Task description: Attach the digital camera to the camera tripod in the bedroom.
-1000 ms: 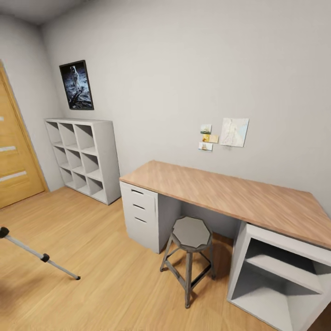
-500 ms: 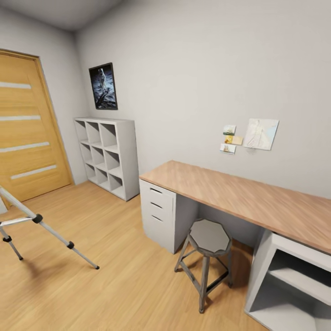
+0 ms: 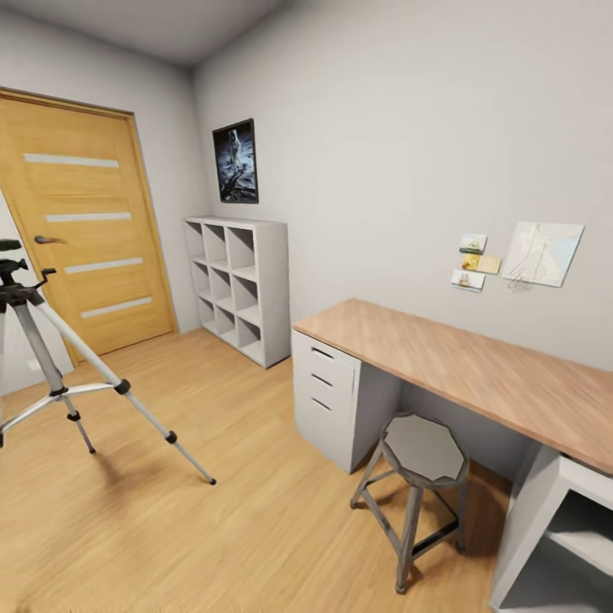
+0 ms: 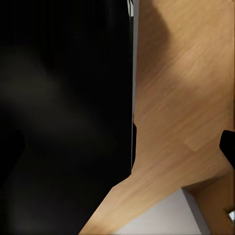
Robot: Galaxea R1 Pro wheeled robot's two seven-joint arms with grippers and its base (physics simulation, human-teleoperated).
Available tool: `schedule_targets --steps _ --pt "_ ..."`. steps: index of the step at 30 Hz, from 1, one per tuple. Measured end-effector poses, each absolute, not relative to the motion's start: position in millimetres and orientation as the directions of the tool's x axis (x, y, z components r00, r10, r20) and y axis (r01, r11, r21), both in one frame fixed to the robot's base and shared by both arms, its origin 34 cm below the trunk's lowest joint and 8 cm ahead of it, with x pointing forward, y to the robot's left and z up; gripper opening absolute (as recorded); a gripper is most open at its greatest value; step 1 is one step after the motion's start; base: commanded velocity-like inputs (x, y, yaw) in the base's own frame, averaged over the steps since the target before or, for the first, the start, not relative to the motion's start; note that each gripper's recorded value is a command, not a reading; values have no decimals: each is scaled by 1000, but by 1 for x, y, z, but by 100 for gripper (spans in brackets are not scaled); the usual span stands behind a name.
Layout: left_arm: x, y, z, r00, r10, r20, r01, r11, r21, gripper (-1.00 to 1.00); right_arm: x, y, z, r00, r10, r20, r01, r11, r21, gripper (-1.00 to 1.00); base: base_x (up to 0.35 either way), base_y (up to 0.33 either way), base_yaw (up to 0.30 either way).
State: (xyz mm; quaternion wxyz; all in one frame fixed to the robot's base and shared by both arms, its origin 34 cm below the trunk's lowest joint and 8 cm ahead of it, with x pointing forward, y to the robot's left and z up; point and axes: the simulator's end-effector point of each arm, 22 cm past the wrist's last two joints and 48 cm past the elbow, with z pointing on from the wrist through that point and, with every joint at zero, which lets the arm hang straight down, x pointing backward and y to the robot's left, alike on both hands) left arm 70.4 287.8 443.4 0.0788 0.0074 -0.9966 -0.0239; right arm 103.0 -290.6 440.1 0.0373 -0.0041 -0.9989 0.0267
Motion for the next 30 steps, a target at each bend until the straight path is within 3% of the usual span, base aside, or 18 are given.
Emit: schedule_targets --steps 17,30 --pt "70 288 443 -987 -19 157 -11 999 49 100 103 -291 440 -997 10 75 6 999 -54 100 19 0 276" --pt "70 288 443 -988 -19 156 -11 999 49 100 102 -291 440 -997 10 77 6 999 -54 100 219 -50 276"
